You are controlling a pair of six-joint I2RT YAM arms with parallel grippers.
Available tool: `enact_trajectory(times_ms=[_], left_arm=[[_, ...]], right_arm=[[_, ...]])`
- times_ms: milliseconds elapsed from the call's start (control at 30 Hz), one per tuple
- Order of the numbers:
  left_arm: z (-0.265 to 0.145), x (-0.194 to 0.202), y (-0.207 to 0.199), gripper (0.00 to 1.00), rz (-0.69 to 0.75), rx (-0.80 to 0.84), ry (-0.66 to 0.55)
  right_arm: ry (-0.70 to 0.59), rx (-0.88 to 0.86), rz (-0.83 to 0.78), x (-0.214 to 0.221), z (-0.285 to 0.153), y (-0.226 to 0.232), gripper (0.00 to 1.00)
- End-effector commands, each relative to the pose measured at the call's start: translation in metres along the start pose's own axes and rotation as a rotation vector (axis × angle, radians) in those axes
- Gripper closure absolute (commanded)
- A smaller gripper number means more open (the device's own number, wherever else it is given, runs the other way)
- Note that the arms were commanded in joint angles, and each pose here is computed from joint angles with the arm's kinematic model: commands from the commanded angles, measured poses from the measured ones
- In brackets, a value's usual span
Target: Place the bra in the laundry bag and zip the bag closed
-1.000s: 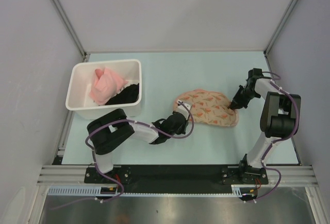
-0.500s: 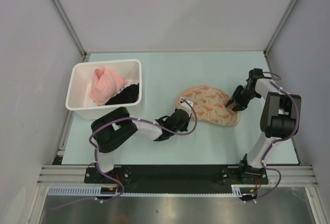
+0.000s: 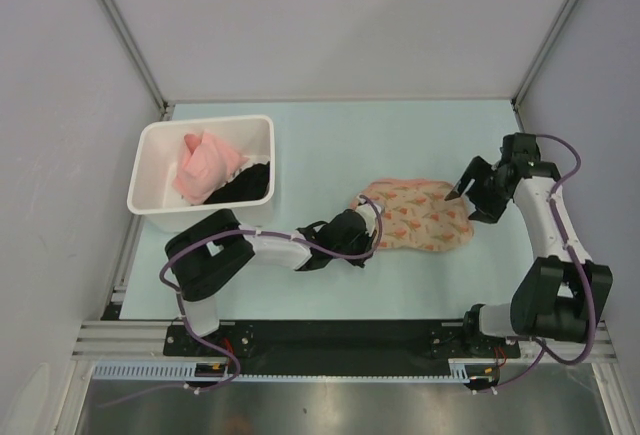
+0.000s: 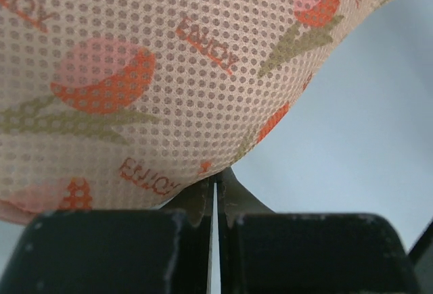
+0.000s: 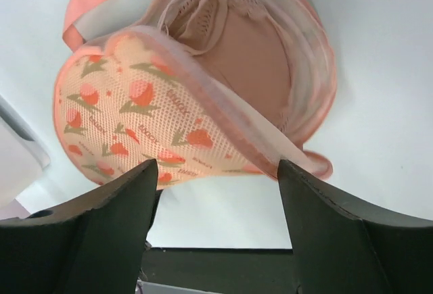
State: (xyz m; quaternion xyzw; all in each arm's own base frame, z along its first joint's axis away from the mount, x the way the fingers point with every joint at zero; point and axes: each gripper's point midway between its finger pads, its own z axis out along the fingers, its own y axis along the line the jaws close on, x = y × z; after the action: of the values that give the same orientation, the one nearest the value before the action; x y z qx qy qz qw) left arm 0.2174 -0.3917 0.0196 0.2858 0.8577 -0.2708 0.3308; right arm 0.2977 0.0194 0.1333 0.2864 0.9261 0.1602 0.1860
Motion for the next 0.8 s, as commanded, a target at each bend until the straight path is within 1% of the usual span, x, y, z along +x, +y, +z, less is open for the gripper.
enact_trajectory(times_ms=[0, 67, 100, 133, 167, 200, 233, 267, 333, 367, 400, 433, 467, 500, 533, 567, 633, 667, 767], left_arm=[[-0.017, -0.015, -0.035, 1.0, -0.038, 0.142, 0.017], [-0.02, -0.017, -0.042, 1.0, -0.047, 0.178, 0.02], [-0.02, -0.018, -0.045, 1.0, -0.057, 0.191, 0.026], [-0.02, -0.018, -0.047, 1.0, -0.063, 0.199, 0.028], [-0.02, -0.018, -0.05, 1.0, -0.07, 0.211, 0.031], [-0.02, -0.019, -0.052, 1.0, -0.08, 0.221, 0.033], [-0.02, -0.02, -0.054, 1.0, -0.083, 0.226, 0.033], [-0.021, -0.021, -0.055, 1.0, -0.087, 0.23, 0.032], [-0.023, -0.023, -0.058, 1.0, -0.097, 0.241, 0.027], [-0.024, -0.024, -0.059, 1.0, -0.095, 0.244, 0.023], [-0.024, -0.024, -0.058, 1.0, -0.099, 0.239, 0.021], [-0.024, -0.025, -0.058, 1.0, -0.099, 0.238, 0.019], [-0.025, -0.022, -0.056, 1.0, -0.098, 0.236, 0.024], [-0.025, -0.021, -0.056, 1.0, -0.104, 0.236, 0.027], [-0.024, -0.019, -0.055, 1.0, -0.106, 0.233, 0.03], [-0.025, -0.016, -0.055, 1.0, -0.11, 0.236, 0.036], [-0.024, -0.012, -0.054, 1.0, -0.119, 0.235, 0.045], [-0.024, -0.011, -0.054, 1.0, -0.125, 0.235, 0.046], [-0.023, -0.009, -0.055, 1.0, -0.132, 0.239, 0.051]], right_arm=[[0.022, -0.026, 0.064, 0.024, -0.019, -0.002, 0.23], [0.031, -0.147, 0.094, 0.037, -0.019, 0.018, 0.25], [0.084, -0.215, 0.158, 0.061, -0.016, 0.025, 0.25], [0.058, -0.266, 0.169, 0.061, -0.015, 0.034, 0.27], [0.07, -0.298, 0.157, 0.074, -0.013, 0.042, 0.27], [0.067, -0.333, 0.207, 0.084, -0.008, 0.044, 0.28], [0.073, -0.352, 0.223, 0.09, -0.007, 0.047, 0.3], [0.097, -0.368, 0.21, 0.103, -0.005, 0.052, 0.3], [0.109, -0.377, 0.227, 0.112, 0.0, 0.05, 0.3], [0.087, -0.339, 0.213, 0.109, 0.003, 0.042, 0.3], [0.06, -0.273, 0.241, 0.098, 0.0, 0.027, 0.3], [0.03, -0.224, 0.168, 0.09, 0.001, 0.015, 0.29], [-0.024, -0.157, 0.136, 0.074, -0.001, 0.002, 0.28], [-0.049, -0.076, 0.133, 0.062, -0.008, -0.014, 0.27], [-0.101, -0.027, 0.084, 0.037, -0.017, -0.015, 0.26], [-0.152, 0.08, 0.022, 0.021, -0.024, -0.033, 0.25], [-0.245, 0.167, -0.02, -0.015, -0.04, -0.038, 0.24], [-0.267, 0.201, -0.043, -0.024, -0.044, -0.042, 0.24], [-0.248, 0.224, -0.073, -0.02, -0.053, -0.037, 0.23]])
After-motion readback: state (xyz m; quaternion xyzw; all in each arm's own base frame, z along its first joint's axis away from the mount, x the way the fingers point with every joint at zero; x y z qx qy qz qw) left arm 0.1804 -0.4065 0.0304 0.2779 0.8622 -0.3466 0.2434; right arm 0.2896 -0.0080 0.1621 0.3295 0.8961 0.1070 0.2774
